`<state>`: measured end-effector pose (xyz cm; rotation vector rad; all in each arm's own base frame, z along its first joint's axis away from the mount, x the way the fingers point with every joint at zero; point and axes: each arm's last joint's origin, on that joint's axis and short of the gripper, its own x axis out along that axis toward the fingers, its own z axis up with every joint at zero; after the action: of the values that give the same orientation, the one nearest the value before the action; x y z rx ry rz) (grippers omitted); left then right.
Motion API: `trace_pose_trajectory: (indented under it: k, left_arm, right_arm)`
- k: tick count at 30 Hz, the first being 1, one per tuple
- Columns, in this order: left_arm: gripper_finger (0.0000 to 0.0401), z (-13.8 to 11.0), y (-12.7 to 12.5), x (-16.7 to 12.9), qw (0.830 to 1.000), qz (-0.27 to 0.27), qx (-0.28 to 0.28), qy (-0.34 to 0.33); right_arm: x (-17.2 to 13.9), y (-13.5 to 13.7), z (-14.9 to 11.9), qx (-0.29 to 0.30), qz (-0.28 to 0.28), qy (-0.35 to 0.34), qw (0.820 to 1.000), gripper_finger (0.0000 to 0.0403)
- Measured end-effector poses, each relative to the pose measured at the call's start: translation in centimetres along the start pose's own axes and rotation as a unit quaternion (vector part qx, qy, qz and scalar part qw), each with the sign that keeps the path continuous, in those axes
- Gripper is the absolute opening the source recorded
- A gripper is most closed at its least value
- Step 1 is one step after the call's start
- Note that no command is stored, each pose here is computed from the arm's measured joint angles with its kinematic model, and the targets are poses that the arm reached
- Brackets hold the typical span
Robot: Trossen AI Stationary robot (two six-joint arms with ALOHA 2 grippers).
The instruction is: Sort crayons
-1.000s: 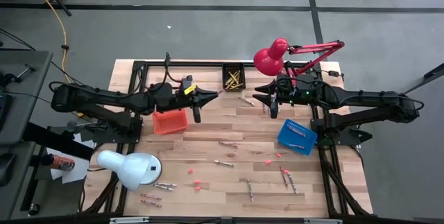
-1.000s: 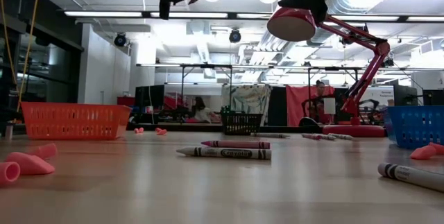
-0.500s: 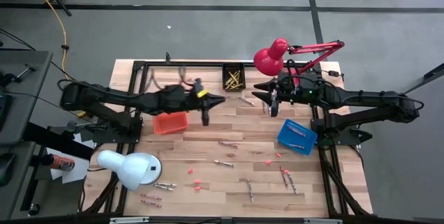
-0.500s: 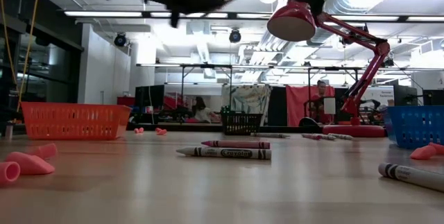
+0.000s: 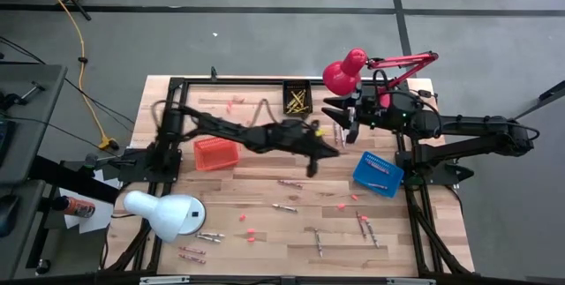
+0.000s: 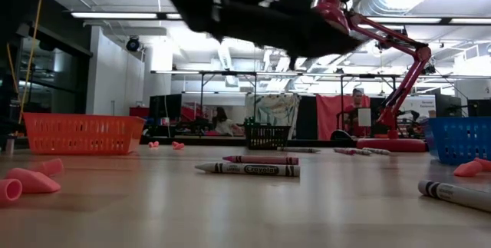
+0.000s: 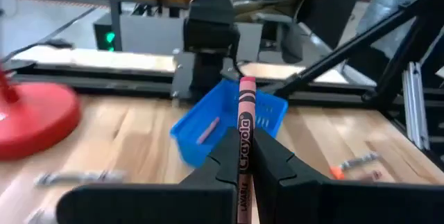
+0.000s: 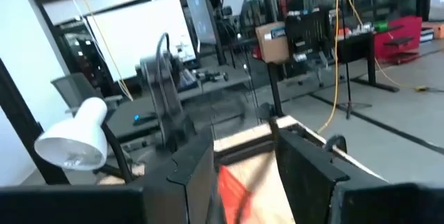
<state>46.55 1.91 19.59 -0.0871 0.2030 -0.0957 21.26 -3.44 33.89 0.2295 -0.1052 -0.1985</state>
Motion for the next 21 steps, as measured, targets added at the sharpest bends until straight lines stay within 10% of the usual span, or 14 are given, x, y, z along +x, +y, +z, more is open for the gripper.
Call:
trace_pose_trajectory:
  k: [21]
  left_arm:
    - [0.003, -2.5, -0.5, 11.0, 0.997, -0.046, -0.027, -0.048]
  right_arm:
    - [0.0, 0.0, 0.2, 0.014, 0.001, -0.009, 1.0, 0.0149]
